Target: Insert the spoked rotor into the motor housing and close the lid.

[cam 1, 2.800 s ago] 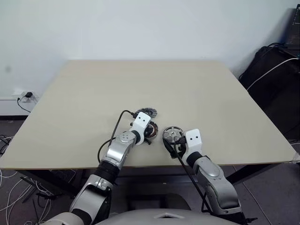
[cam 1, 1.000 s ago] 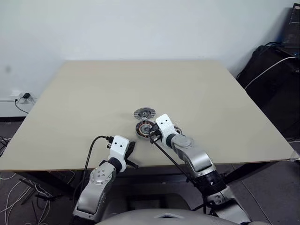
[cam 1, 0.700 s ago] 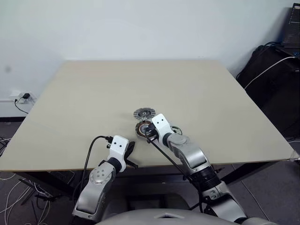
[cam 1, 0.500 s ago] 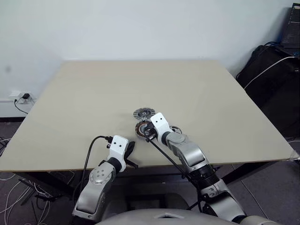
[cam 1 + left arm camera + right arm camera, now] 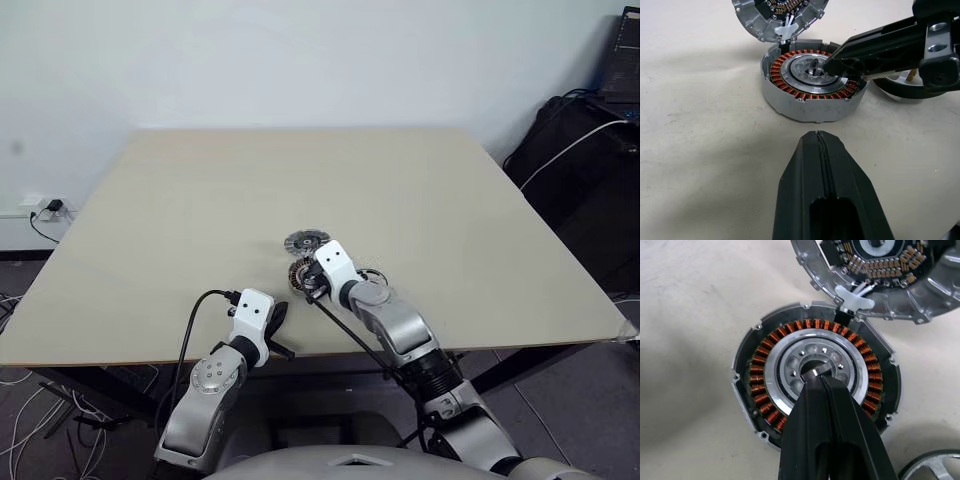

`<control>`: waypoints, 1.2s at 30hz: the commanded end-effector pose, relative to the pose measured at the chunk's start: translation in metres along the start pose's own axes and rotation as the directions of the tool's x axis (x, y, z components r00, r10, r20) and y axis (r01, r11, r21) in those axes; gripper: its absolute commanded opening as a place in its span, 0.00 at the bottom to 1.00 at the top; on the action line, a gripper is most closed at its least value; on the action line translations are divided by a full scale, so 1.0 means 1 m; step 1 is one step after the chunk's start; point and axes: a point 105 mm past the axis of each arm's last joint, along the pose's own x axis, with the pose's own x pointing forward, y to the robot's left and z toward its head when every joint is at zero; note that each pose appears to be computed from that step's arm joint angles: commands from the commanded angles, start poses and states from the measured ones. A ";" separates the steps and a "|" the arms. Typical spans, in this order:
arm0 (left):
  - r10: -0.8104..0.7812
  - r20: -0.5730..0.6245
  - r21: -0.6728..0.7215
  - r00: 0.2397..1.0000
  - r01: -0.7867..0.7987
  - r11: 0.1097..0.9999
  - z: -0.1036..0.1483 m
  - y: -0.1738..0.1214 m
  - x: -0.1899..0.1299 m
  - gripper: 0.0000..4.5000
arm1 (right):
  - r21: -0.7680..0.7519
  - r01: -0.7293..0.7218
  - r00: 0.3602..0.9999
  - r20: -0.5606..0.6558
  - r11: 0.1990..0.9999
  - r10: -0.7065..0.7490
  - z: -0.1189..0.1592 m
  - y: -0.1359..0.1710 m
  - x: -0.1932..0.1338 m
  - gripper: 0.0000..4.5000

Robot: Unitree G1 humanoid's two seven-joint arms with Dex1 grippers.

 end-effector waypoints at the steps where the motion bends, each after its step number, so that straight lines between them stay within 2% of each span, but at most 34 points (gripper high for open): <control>1: -0.009 0.042 0.004 0.999 0.009 1.000 0.012 -0.002 0.001 0.00 | -0.036 0.030 0.997 0.068 0.999 -0.027 0.021 -0.005 -0.002 0.00; 10: -0.013 0.044 0.006 0.999 0.012 1.000 0.012 -0.003 0.002 0.00 | -0.111 0.105 0.990 0.103 0.988 -0.093 0.032 -0.013 -0.004 0.00; 27: 0.000 0.038 0.003 0.999 -0.001 1.000 0.011 -0.002 0.001 0.00 | -0.170 0.016 0.995 0.100 0.985 0.001 0.039 0.011 0.010 0.00; 36: 0.004 0.041 0.000 0.999 -0.004 1.000 0.011 -0.002 0.000 0.00 | -0.151 0.033 0.997 0.076 0.988 -0.021 0.031 0.003 0.011 0.00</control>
